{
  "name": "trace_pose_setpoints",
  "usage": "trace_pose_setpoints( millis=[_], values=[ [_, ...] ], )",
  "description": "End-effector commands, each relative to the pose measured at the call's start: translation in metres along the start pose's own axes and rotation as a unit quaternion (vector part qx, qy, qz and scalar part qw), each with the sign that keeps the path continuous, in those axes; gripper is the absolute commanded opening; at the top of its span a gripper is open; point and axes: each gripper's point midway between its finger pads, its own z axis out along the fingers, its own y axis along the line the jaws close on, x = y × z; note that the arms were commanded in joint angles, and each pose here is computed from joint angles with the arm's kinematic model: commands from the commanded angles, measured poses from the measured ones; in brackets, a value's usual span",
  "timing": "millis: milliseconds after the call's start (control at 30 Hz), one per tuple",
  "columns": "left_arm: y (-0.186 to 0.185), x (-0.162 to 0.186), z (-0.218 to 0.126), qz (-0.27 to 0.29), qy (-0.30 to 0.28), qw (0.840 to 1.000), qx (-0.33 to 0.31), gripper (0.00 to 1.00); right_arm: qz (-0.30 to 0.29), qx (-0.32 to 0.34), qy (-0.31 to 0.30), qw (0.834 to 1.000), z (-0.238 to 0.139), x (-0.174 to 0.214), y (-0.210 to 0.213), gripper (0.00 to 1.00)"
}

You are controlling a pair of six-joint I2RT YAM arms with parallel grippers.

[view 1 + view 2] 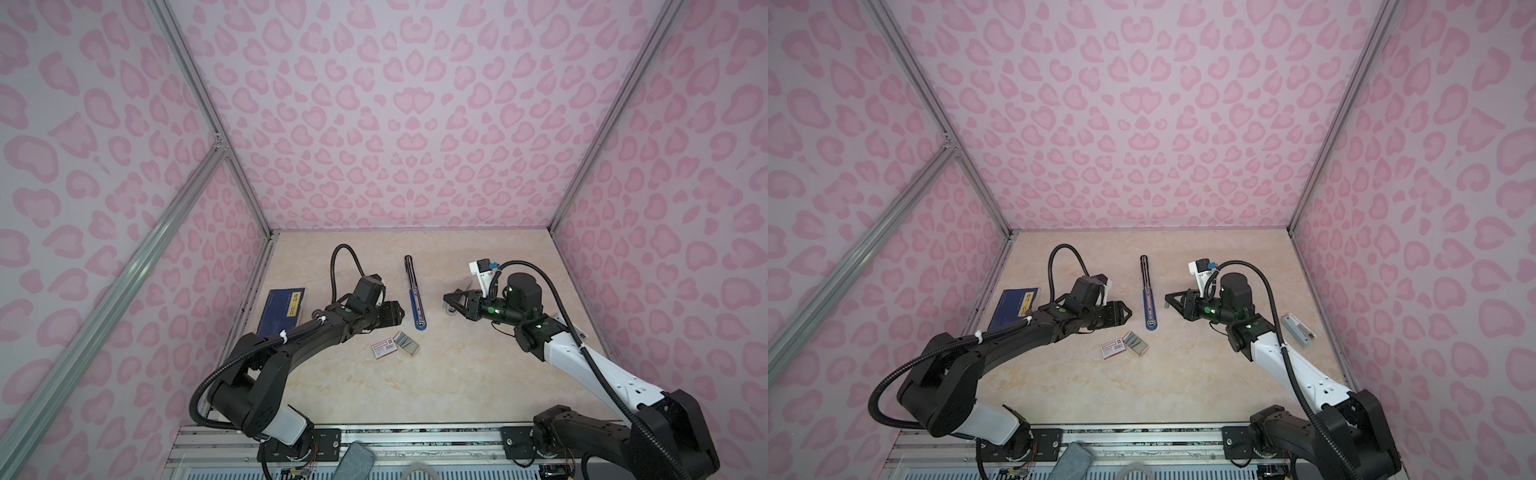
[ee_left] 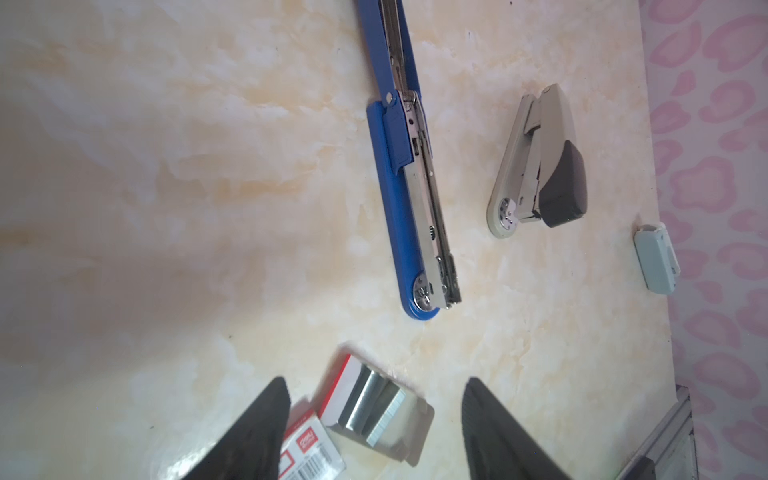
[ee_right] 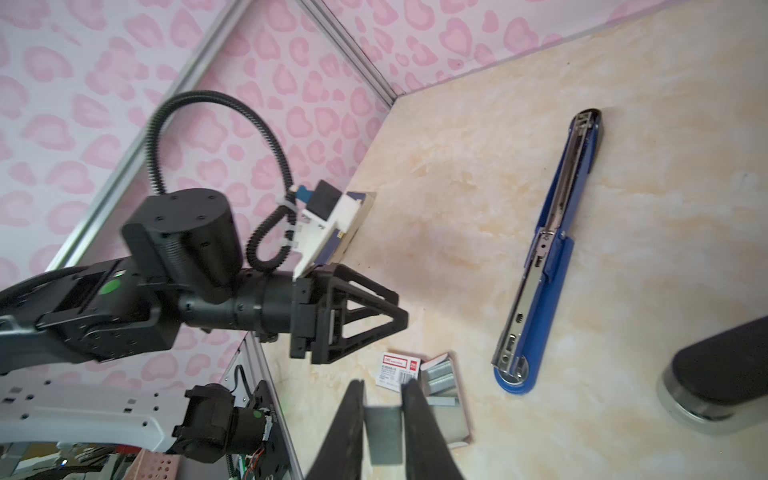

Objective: Load the staples into the stapler
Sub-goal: 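Carry the strip with right gripper to the blue stapler while left gripper draws back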

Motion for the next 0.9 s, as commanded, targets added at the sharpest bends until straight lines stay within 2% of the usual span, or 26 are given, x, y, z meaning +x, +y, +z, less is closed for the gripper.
trace_pose_setpoints(
  millis=[0,67,233,400,600,867],
  values=[
    [0.007,-0.008,-0.014,-0.012,-0.035,0.999,-0.006,0.71,-0.013,0.108,0.048,0.993,0.007,0.016,-0.033,0.19],
    [0.007,-0.012,-0.025,-0.016,-0.054,0.998,0.002,0.73,-0.025,0.153,0.063,0.986,0.016,0.015,-0.042,0.19],
    [0.003,-0.015,-0.038,-0.019,-0.070,0.997,0.022,0.74,-0.032,0.217,0.087,0.972,0.038,0.009,-0.056,0.19],
    [-0.013,-0.013,-0.047,-0.018,-0.072,0.994,0.078,0.76,-0.045,0.269,0.102,0.957,0.059,0.002,-0.069,0.19],
    [-0.017,-0.007,-0.049,-0.024,-0.063,0.993,0.097,0.74,-0.049,0.283,0.117,0.951,0.087,0.004,-0.075,0.19],
    [-0.007,-0.001,-0.042,-0.037,-0.054,0.994,0.083,0.73,-0.050,0.303,0.140,0.941,0.117,0.011,-0.088,0.18]
  ],
)
